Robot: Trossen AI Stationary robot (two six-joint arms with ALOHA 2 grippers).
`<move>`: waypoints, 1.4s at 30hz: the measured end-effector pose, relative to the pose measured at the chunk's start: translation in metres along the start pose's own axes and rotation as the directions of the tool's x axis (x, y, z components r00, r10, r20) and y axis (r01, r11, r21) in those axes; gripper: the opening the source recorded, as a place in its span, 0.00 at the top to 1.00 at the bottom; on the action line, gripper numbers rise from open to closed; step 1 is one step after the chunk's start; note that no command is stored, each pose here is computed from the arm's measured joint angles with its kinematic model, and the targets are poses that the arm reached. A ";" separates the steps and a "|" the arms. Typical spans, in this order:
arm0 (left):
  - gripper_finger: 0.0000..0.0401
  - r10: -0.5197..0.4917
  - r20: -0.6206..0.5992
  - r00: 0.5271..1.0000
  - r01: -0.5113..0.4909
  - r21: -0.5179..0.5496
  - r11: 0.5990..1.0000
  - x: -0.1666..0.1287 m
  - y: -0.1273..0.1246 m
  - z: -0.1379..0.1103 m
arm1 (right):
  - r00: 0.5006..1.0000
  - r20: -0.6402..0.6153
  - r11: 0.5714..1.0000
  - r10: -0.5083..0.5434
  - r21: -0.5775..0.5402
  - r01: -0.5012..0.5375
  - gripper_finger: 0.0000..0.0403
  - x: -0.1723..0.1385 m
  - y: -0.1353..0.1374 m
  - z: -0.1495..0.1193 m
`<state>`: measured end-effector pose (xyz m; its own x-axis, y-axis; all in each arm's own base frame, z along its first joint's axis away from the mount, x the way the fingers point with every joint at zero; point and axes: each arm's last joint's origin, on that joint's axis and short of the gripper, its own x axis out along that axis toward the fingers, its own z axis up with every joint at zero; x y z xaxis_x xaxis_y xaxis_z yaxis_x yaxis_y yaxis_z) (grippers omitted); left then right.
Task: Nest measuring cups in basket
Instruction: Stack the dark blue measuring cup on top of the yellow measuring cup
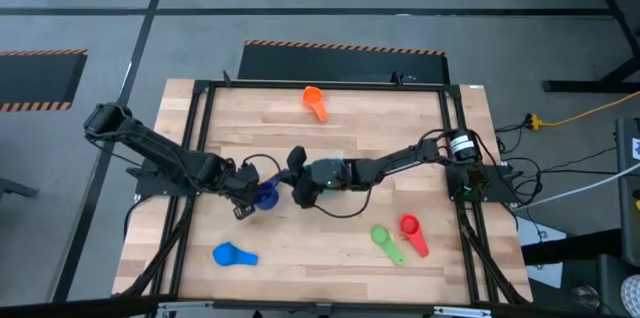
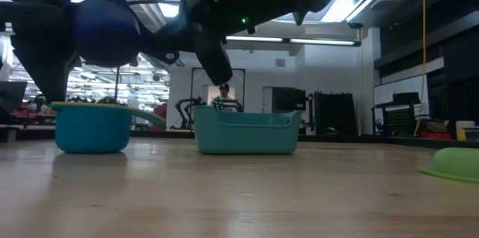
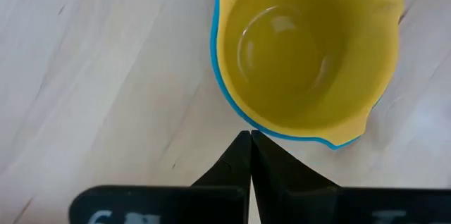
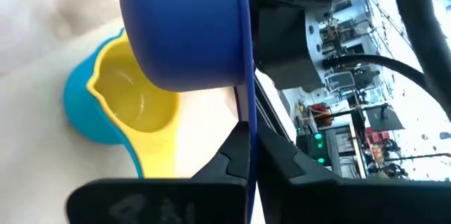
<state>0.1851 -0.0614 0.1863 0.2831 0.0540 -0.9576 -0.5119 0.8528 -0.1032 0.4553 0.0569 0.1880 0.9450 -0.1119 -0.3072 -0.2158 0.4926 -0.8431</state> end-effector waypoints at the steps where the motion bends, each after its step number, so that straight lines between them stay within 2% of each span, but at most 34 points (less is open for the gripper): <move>1: 1.00 0.003 -0.002 1.000 -0.003 -0.002 1.000 0.000 0.001 0.000 | 1.000 -0.003 1.000 0.000 -0.006 0.000 0.98 0.000 -0.001 -0.001; 6: 1.00 0.000 -0.012 1.000 0.000 0.010 1.000 -0.003 -0.001 -0.001 | 0.999 -0.024 0.998 0.026 -0.052 -0.027 0.98 0.002 -0.002 -0.009; 15: 1.00 0.019 -0.071 0.997 -0.010 0.112 0.994 -0.043 -0.013 0.006 | 0.999 -0.035 0.999 0.029 -0.043 -0.031 0.97 0.005 -0.007 -0.019; 21: 1.00 0.026 -0.021 0.999 -0.022 0.150 0.989 -0.067 -0.018 0.015 | 0.997 0.047 0.998 0.055 -0.033 -0.054 0.97 0.006 -0.011 -0.022; 26: 1.00 0.037 0.030 0.999 -0.041 0.150 0.988 -0.080 -0.019 0.021 | 0.997 0.073 1.000 0.007 -0.015 -0.006 0.96 0.011 -0.014 -0.028; 29: 1.00 0.037 0.037 0.999 -0.042 0.149 0.988 -0.085 -0.020 0.023 | 0.995 0.091 0.999 -0.038 -0.008 0.039 0.96 0.017 -0.012 -0.031; 42: 1.00 0.047 0.042 0.998 -0.053 0.150 0.987 -0.086 -0.019 0.023 | 0.997 0.072 1.000 -0.016 -0.017 0.018 0.96 0.030 0.011 -0.042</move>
<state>0.1895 -0.0707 0.2766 0.2925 0.1156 -0.9492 -0.3990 0.9169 -0.0113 0.4715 0.0228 0.1515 0.9636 -0.0580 -0.2609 -0.2031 0.4758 -0.8558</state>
